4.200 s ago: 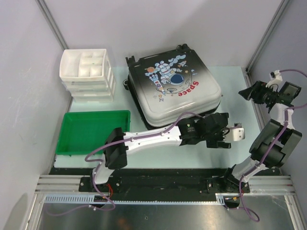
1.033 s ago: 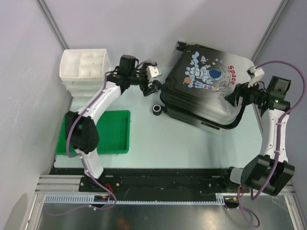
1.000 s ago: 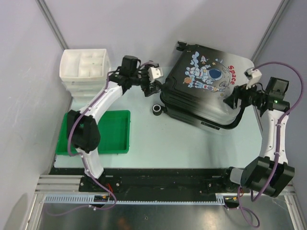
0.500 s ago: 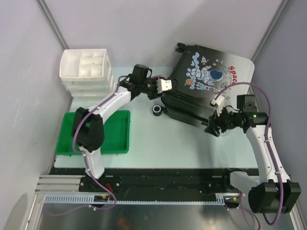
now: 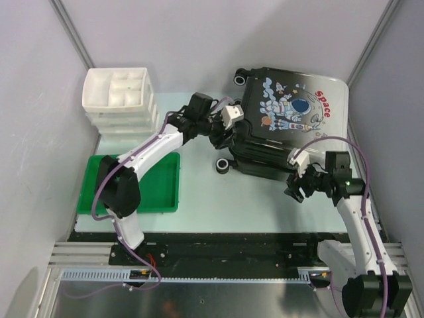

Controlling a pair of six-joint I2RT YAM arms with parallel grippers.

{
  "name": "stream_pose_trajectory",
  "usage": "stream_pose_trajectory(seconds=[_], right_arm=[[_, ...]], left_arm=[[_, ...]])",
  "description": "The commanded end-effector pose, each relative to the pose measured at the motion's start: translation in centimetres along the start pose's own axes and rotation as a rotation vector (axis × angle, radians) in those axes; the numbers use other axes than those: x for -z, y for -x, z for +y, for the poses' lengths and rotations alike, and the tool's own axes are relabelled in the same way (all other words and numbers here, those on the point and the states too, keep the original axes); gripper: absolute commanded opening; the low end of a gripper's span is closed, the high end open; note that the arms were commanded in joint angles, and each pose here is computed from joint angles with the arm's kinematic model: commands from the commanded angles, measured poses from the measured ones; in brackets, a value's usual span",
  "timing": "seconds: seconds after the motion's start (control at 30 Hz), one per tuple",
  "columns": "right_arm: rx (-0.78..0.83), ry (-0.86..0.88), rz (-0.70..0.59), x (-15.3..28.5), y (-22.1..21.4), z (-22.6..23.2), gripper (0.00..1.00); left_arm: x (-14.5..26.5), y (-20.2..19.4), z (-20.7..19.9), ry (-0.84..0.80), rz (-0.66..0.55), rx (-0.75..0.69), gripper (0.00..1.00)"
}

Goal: Open, take out, and arrange the luggage

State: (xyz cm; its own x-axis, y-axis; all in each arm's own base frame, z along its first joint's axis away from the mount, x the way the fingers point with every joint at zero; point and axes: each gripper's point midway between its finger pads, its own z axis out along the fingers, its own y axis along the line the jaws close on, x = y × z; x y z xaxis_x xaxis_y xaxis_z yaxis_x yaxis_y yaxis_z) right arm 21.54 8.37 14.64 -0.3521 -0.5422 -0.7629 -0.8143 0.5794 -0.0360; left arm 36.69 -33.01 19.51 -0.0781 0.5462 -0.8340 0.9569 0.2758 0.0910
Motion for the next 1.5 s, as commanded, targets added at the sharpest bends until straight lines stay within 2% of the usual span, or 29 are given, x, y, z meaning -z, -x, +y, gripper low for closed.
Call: stream_pose_trajectory(seconds=[0.0, 0.03, 0.17, 0.37, 0.57, 0.6, 0.67, 0.7, 0.73, 0.77, 0.8, 0.87, 0.9, 0.93, 1.1, 1.17, 1.2, 1.27, 1.33, 1.4, 1.43, 1.47], right_arm=[[0.103, -0.154, -0.128, 0.8, 2.1, -1.6, 0.71], [0.124, -0.176, -0.148, 1.0, 2.4, -1.8, 0.72], [0.159, -0.199, -0.185, 1.0, 1.9, -1.2, 0.72], [0.192, -0.3, -0.238, 0.7, 2.7, -2.8, 0.73], [0.276, -0.523, -0.376, 1.6, 6.0, -6.9, 0.74], [0.332, -0.577, -0.445, 2.5, 8.0, -7.5, 0.75], [0.349, -0.638, -0.456, 2.4, 8.5, -8.6, 0.77], [0.38, -0.687, -0.51, 3.2, 10.3, -9.2, 0.78], [0.394, -0.724, -0.533, 3.8, 11.2, -9.7, 0.81], [0.399, -0.771, -0.54, 4.4, 11.7, -10.4, 0.84], [0.414, -0.794, -0.545, 4.5, 12.4, -11.1, 0.84], [0.41, -0.852, -0.559, 5.8, 14.1, -12.5, 0.86], [0.395, -0.864, -0.55, 5.6, 14.5, -13.4, 0.86], [0.37, -0.876, -0.555, 5.8, 14.9, -14.0, 0.86], [0.372, -0.943, -0.617, 7.8, 18.8, -16.6, 0.89], [0.349, -0.959, -0.612, 7.2, 19.3, -18.3, 0.9], [0.356, -0.993, -0.65, 8.6, 21.0, -19.0, 0.91], [0.33, -1.013, -0.649, 8.3, 21.2, -21.0, 0.91], [0.332, -1.046, -0.68, 9.3, 22.8, -22.4, 0.92], [0.308, -1.056, -0.672, 8.4, 22.8, -24.5, 0.93], [0.307, -1.087, -0.7, 9.5, 24.1, -25.4, 0.94], [0.285, -1.087, -0.682, 8.4, 23.6, -26.8, 0.95]], left_arm=[[2.9, 9.6, -3.9, -0.146, -0.213, 0.182, 0.0], [3.4, 10.5, -4.2, -0.165, -0.23, 0.224, 0.0], [6.3, 14.5, -4.5, -0.163, -0.315, 0.224, 0.0], [8.1, 16.7, -3.9, -0.123, -0.365, 0.196, 0.0], [9.4, 18.9, -2.7, -0.111, -0.416, 0.191, 0.0], [9.5, 18.9, -2.3, -0.107, -0.42, 0.196, 0.0], [9.6, 19.4, -1.7, -0.099, -0.43, 0.196, 0.0], [9.7, 19.5, -1.6, -0.105, -0.431, 0.223, 0.01], [9.7, 19.5, -1.3, -0.099, -0.433, 0.232, 0.08], [9.9, 19.6, -1.3, -0.095, -0.434, 0.234, 0.4], [10.1, 19.5, -0.9, -0.074, -0.434, 0.242, 0.58], [10.9, 19.5, -0.7, -0.039, -0.44, 0.25, 0.81], [11.5, 19.4, -0.4, -0.023, -0.444, 0.25, 0.84], [11.9, 19.3, -0.1, -0.002, -0.446, 0.254, 0.97], [16.8, 19.0, 1.6, 0.113, -0.488, 0.254, 1.0], [17.2, 17.4, 2.3, 0.163, -0.466, 0.28, 1.0], [18.6, 17.1, 2.4, 0.194, -0.476, 0.271, 1.0], [17.8, 14.3, 2.2, 0.188, -0.426, 0.304, 1.0], [18.0, 13.0, 1.0, 0.181, -0.408, 0.253, 1.0], [16.6, 10.5, -0.4, 0.147, -0.358, 0.218, 0.99], [16.1, 9.8, -0.8, 0.137, -0.342, 0.211, 0.98], [15.0, 8.4, -1.3, 0.127, -0.307, 0.213, 0.97]])
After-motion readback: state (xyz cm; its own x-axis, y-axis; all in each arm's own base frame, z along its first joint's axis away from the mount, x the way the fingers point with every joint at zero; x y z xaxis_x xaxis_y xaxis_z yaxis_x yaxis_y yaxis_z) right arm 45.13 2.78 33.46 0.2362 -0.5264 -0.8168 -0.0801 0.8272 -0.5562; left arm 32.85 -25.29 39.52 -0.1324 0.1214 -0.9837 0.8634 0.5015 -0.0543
